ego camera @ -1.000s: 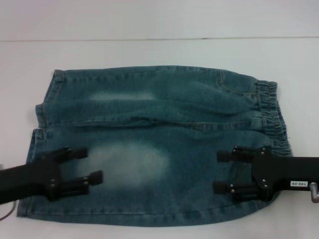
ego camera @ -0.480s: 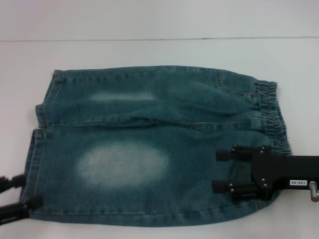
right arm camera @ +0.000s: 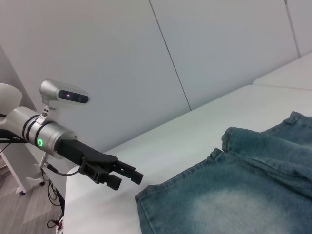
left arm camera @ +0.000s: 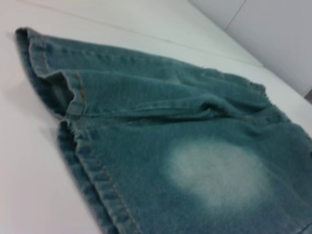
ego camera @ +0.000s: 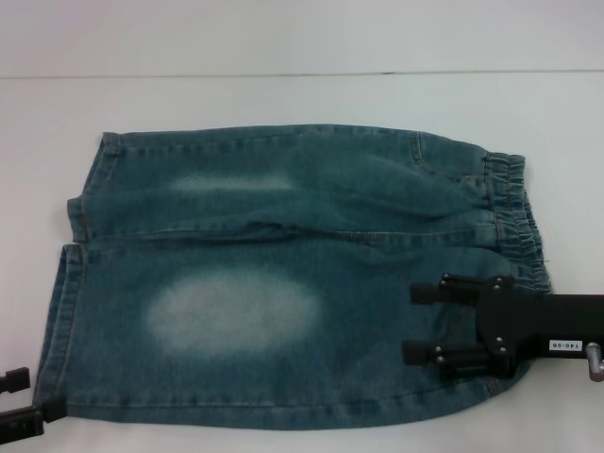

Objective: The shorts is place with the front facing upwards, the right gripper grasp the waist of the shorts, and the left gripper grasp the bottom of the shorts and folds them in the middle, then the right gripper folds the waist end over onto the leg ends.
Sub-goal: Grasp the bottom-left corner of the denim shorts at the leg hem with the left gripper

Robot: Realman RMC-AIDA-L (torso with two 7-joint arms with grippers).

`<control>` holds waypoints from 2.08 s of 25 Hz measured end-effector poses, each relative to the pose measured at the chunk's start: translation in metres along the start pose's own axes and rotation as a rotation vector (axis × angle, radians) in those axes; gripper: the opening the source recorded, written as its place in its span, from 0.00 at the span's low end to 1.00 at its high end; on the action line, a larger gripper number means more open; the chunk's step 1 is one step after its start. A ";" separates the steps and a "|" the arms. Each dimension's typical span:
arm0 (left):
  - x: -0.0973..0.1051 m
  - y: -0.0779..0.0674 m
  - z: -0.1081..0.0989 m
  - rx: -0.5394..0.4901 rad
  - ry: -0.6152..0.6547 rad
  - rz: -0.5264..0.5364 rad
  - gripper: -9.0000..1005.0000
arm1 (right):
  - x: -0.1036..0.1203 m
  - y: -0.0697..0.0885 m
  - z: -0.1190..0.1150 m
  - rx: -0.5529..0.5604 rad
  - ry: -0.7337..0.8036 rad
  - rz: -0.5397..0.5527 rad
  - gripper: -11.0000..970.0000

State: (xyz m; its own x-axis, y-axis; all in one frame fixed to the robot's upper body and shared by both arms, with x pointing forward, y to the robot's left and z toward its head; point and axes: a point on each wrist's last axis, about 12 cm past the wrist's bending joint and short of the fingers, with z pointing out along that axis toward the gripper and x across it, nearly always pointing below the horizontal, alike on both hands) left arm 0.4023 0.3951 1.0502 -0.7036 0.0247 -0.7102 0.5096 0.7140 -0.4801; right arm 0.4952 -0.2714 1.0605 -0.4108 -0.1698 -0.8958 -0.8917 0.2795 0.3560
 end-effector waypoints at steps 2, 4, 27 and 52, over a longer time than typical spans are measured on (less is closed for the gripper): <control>-0.001 0.001 0.002 -0.004 0.009 0.002 0.93 | 0.000 0.000 0.000 -0.002 0.000 -0.001 0.95; -0.002 0.002 0.004 -0.013 0.014 0.004 0.93 | -0.001 0.000 0.000 -0.003 -0.001 -0.001 0.95; -0.009 0.003 0.015 0.002 0.066 0.032 0.93 | 0.000 0.000 0.000 0.001 0.000 0.002 0.95; -0.013 0.006 0.010 -0.036 0.083 0.046 0.93 | -0.002 -0.001 0.000 0.005 0.000 0.007 0.95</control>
State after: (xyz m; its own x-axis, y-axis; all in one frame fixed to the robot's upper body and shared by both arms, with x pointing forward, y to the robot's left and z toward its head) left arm 0.4192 0.3926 1.0511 -0.7191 0.1147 -0.6853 0.5252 0.7355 -0.4280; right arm 0.4974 -0.2714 1.0618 -0.4172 -0.1682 -0.8931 -0.8879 0.2852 0.3611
